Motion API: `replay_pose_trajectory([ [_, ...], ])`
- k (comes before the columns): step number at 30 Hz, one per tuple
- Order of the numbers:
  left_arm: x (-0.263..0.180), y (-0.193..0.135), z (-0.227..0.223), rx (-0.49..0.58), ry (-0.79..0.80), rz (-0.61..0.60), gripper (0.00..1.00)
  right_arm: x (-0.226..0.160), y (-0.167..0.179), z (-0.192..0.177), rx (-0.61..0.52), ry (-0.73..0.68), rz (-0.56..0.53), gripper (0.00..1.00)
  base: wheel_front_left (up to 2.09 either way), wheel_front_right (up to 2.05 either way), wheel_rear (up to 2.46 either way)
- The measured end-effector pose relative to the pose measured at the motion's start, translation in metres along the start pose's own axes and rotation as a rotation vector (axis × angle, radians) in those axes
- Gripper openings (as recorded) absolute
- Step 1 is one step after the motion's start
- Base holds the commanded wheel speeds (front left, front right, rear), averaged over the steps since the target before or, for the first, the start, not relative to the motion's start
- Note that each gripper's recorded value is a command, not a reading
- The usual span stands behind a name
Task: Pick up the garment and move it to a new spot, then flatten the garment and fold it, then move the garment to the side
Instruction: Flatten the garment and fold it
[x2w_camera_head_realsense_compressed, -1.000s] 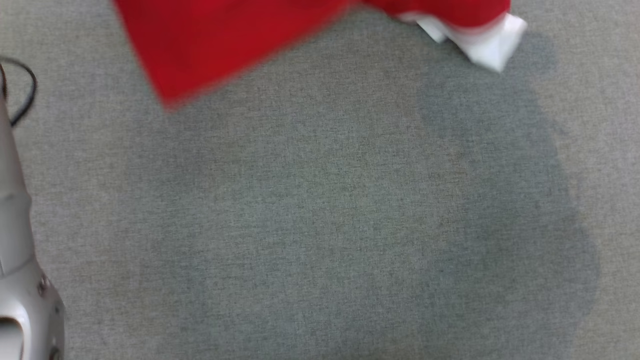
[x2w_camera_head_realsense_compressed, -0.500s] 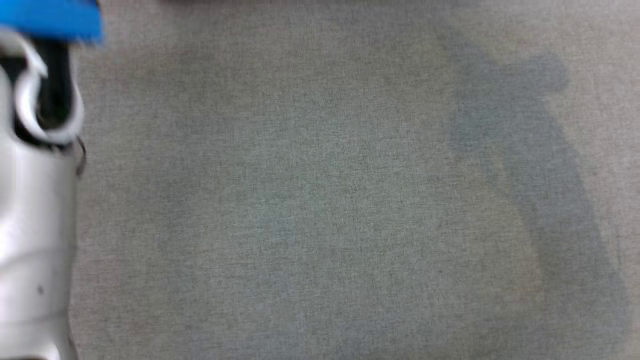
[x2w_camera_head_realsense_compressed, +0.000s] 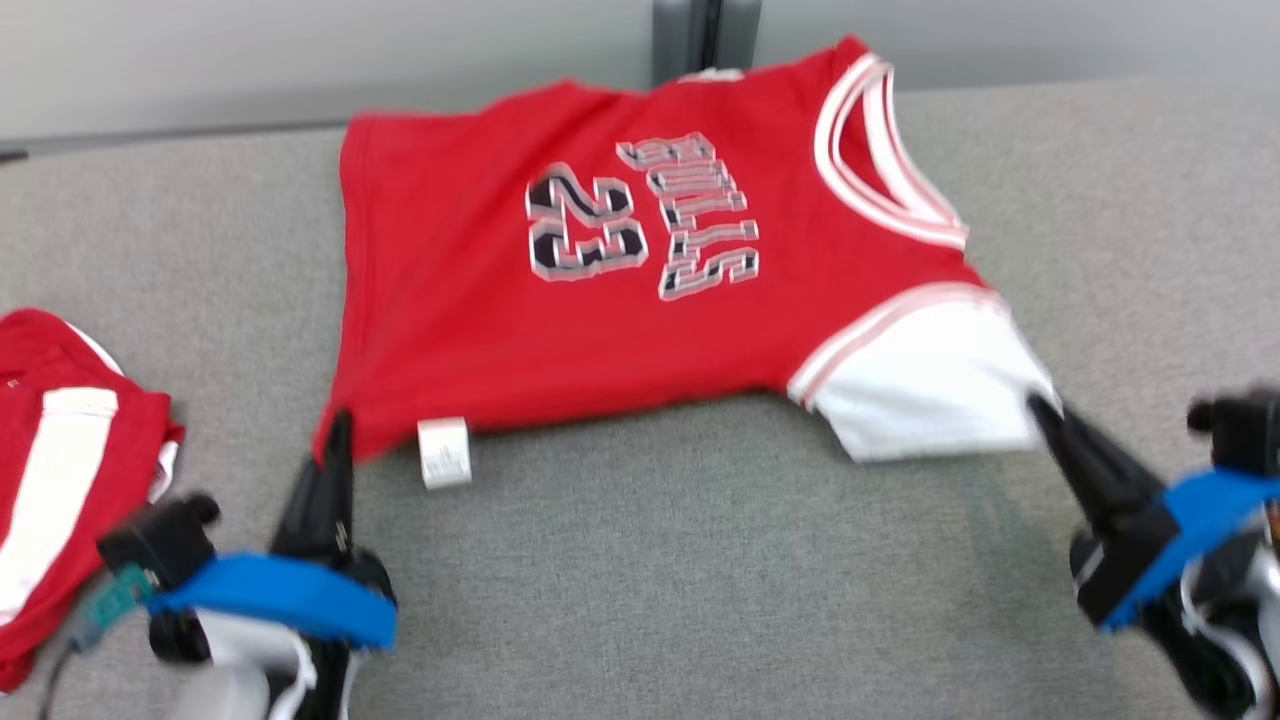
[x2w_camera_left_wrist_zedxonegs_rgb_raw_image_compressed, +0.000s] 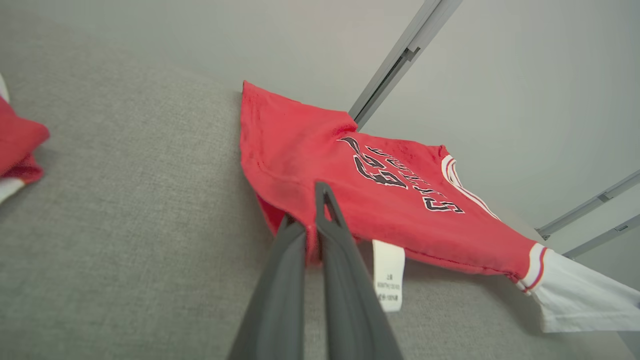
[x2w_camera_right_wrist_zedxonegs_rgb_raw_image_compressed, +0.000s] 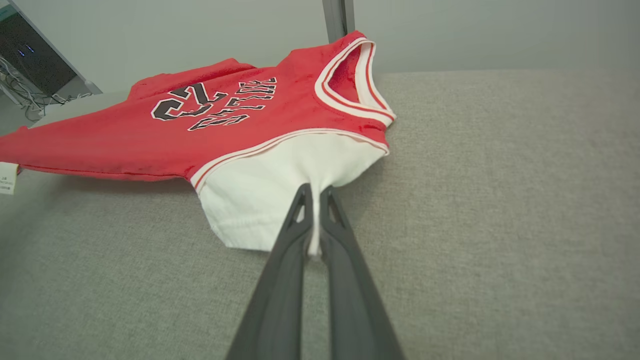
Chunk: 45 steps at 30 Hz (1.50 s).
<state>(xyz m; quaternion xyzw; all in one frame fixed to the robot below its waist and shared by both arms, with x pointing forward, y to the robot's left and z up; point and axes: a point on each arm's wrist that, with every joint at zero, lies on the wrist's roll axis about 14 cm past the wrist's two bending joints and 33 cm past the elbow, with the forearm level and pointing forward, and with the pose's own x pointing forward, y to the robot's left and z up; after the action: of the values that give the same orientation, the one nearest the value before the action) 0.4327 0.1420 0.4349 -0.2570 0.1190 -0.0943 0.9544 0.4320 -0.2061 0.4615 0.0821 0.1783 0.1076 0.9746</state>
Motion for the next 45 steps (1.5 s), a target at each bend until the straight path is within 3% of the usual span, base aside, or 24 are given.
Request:
replay_pose_trajectory([
  [9,-0.068,-0.010,-0.030,-0.095,0.108,0.071,0.00,-0.083,0.018,-0.055,0.222,0.171,-0.120,0.00,0.00,0.00,0.00],
  [20,-0.096,0.001,-0.037,-0.012,0.243,0.106,0.00,-0.132,0.019,-0.085,0.266,0.406,-0.195,0.00,0.00,0.00,0.00],
  [29,-0.065,-0.018,-0.016,-0.031,0.202,0.046,0.00,-0.073,0.036,-0.010,0.135,0.158,-0.106,0.00,0.00,0.00,0.00],
  [38,-0.026,-0.003,-0.018,-0.036,0.243,0.093,0.00,-0.010,0.024,0.028,0.051,0.102,-0.055,0.00,0.00,0.00,0.00],
  [45,-0.011,0.009,-0.037,-0.041,0.284,0.120,0.00,0.034,0.026,0.030,0.023,0.130,-0.004,0.00,0.00,0.00,0.00],
])
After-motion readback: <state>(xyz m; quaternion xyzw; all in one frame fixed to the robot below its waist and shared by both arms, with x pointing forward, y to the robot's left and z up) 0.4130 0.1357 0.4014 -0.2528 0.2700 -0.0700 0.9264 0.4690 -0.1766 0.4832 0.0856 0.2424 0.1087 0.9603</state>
